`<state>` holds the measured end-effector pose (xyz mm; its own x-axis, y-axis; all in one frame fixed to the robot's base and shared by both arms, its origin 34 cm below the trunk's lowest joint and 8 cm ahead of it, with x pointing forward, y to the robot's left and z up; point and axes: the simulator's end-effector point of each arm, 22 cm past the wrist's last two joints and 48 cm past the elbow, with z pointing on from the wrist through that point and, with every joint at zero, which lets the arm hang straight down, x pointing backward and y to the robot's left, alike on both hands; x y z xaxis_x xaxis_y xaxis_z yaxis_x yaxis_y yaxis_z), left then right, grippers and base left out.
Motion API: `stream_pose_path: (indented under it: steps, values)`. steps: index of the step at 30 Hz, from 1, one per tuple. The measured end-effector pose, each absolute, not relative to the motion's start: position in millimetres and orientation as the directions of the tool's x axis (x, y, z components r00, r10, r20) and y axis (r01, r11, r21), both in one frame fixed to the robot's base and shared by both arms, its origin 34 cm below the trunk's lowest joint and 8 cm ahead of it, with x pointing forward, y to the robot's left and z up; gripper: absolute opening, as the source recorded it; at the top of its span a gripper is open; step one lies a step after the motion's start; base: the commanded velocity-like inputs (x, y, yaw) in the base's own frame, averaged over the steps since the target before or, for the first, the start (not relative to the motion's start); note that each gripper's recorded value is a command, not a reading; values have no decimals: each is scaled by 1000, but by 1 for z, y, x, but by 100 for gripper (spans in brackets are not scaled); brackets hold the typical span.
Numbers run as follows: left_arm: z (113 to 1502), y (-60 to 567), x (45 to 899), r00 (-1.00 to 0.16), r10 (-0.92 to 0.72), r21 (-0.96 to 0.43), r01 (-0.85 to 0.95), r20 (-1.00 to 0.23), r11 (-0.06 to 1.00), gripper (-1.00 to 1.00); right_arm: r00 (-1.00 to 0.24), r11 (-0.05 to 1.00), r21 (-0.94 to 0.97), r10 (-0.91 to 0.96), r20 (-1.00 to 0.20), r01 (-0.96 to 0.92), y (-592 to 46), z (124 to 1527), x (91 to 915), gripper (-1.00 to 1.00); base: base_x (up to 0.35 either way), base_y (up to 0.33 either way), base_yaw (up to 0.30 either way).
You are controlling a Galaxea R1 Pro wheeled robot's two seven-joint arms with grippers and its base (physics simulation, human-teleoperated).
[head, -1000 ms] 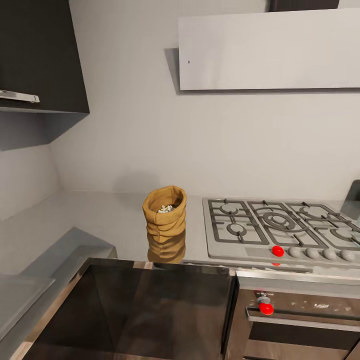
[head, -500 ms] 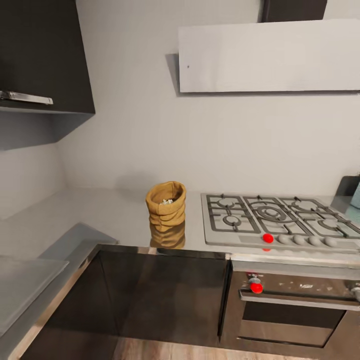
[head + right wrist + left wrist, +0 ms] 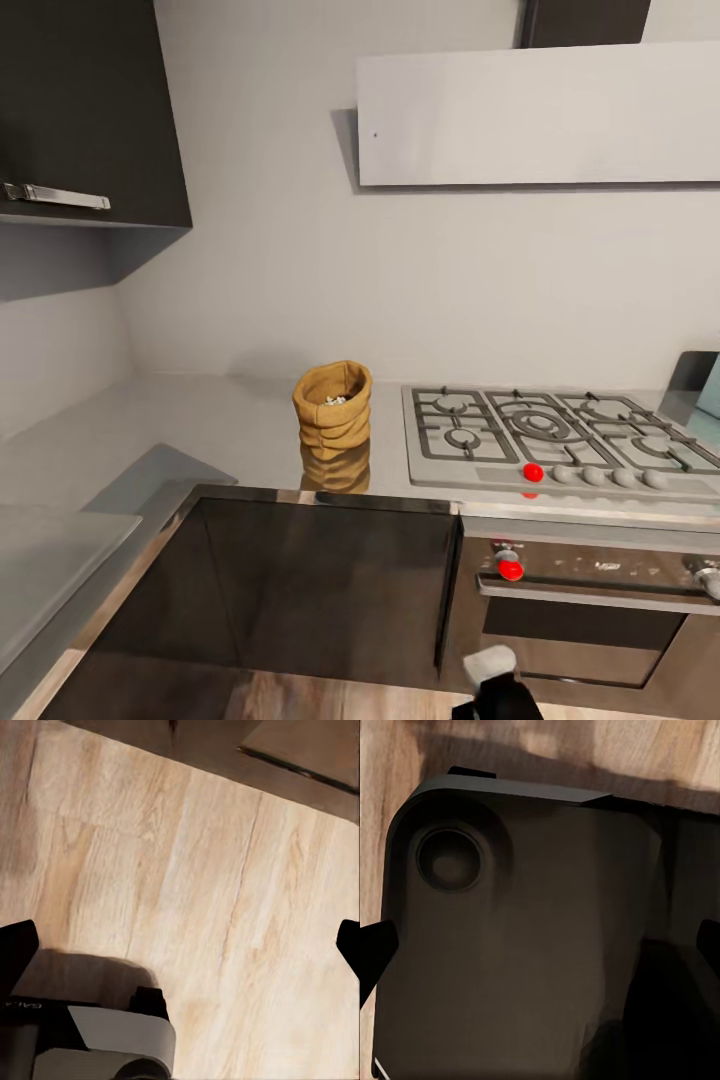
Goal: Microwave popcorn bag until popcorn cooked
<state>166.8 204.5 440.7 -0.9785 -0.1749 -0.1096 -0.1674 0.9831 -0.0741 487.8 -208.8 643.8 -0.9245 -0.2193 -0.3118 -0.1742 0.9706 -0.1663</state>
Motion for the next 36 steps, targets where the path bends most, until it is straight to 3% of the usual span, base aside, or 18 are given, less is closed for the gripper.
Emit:
stream_pose_path:
  steps: [6,19,29,36]
  values:
    - [441,204,166,-978,-175,-74,-168,-109,983,100,-809,972,-138,-234,-539,-189,-160,749,549,100,0,0,0]
    - [441,203,167,-979,-175,-75,-167,-109,983,100,-539,977,-163,-212,-815,-138,-140,941,696,100,0,0,0]
    - [441,203,167,-978,-175,-76,-167,-109,983,100,-379,985,-164,-175,-909,-60,-159,1069,761,100,0,0,0]
    - [441,204,167,-979,-175,-74,-167,-110,983,100,-500,995,-95,-78,-863,8,-197,1087,822,100,0,0,0]
